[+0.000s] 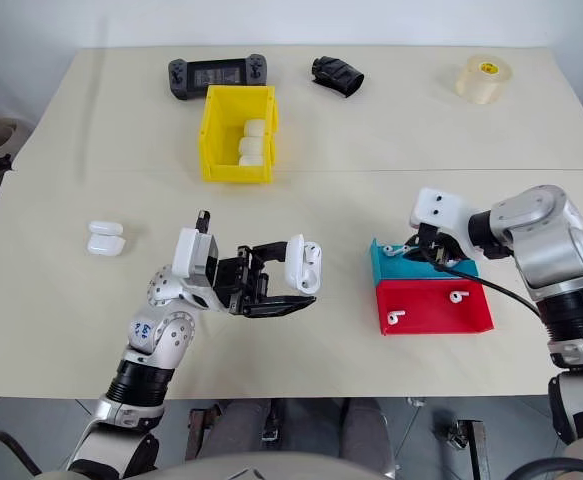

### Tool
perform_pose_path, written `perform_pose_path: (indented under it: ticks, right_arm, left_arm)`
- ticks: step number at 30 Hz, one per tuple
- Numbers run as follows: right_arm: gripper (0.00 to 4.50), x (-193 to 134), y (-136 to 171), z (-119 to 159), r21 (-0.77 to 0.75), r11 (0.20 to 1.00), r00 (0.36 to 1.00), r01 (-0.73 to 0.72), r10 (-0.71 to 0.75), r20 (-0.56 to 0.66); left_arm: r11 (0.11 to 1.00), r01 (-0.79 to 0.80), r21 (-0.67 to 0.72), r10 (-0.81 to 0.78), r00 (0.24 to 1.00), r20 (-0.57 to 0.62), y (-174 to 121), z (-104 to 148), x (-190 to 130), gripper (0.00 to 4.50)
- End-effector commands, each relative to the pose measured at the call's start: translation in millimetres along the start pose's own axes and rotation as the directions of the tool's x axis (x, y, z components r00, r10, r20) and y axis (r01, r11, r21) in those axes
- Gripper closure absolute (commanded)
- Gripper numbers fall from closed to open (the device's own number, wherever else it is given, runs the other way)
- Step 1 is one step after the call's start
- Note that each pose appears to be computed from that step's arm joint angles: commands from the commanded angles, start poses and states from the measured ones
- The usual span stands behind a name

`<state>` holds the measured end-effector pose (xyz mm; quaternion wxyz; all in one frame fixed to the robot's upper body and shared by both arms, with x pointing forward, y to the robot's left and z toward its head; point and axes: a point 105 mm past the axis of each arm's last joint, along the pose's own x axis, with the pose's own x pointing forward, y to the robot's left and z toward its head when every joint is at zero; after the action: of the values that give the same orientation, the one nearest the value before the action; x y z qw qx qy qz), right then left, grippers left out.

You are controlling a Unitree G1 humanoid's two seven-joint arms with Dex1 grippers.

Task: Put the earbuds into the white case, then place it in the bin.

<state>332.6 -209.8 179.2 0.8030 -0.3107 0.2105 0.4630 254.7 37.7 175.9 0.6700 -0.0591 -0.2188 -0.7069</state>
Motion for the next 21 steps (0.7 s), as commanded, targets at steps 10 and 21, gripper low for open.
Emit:
perform_pose_path:
  ticks: [10, 21]
  right_arm:
    - [3.53, -47, 73, 106, 0.208, 0.955, 0.589, -0.212, -0.045, 0.807]
    - [3.53, -37, 115, 132, 0.314, 0.876, 0.359, -0.366, -0.179, 0.916]
  left_arm:
    - [1.000, -0.005, 0.003, 0.005, 0.998, 0.064, 16, 8, 3, 1.64]
    - [1.000, -0.010, -0.019, 0.012, 0.995, 0.101, 28, 15, 13, 1.64]
